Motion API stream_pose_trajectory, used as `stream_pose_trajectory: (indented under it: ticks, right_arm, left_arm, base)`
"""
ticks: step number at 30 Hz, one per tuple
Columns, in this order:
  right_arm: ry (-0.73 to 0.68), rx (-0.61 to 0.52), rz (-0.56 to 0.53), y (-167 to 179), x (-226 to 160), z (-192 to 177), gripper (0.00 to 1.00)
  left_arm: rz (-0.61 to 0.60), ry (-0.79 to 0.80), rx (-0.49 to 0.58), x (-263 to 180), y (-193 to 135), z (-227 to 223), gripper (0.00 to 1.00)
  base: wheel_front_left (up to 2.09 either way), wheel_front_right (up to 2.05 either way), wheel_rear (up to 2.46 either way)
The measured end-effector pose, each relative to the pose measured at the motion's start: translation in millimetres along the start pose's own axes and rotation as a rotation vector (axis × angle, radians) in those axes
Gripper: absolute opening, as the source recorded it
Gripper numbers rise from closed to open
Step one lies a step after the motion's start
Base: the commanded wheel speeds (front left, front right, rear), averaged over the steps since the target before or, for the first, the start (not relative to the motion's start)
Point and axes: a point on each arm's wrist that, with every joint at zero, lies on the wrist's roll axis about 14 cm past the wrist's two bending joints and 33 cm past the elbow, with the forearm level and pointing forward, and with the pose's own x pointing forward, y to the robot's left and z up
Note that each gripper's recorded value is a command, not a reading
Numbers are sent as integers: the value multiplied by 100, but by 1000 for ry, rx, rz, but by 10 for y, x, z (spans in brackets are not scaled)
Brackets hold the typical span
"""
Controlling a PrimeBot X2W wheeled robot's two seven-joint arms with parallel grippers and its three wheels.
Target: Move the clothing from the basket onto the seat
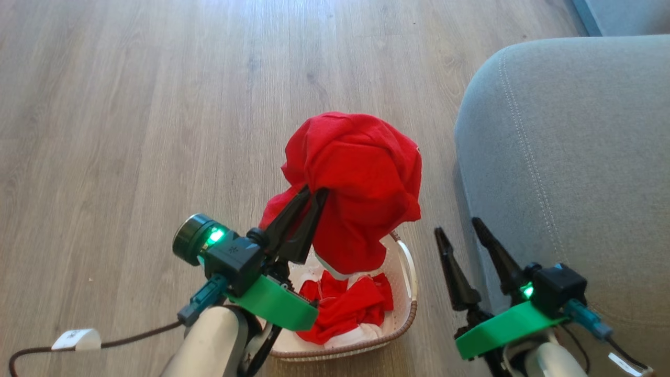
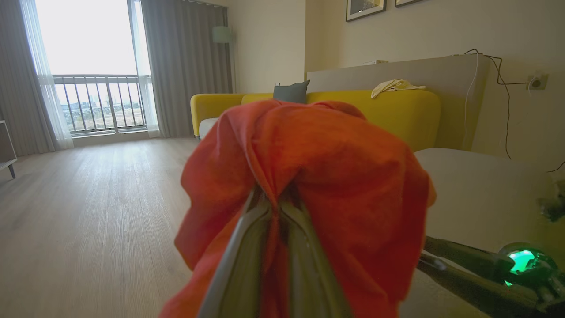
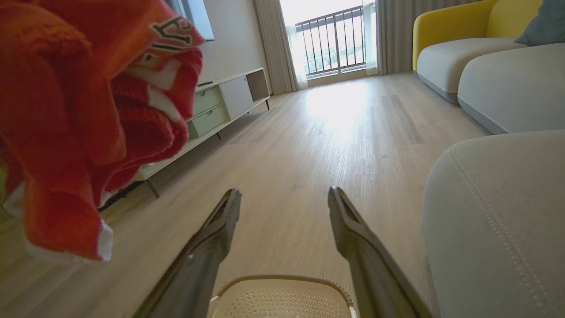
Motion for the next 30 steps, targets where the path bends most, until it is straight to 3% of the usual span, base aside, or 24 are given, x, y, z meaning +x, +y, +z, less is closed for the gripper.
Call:
stream_pose_trajectory:
  ticks: [15, 24, 30]
  right_arm:
    - [-13, 46, 310, 693, -134, 180, 100]
    - [-56, 41, 334, 737, -80, 321, 100]
    - [-66, 19, 299, 661, -28, 322, 100]
  left_arm:
    - [11, 2, 13, 79, 102, -38, 0]
    - [-20, 26, 28, 77, 29, -118, 0]
    - [-91, 56, 21, 55, -193, -215, 0]
  base:
    - [0, 0, 0]
    - [0, 0, 0]
    - [0, 0, 0]
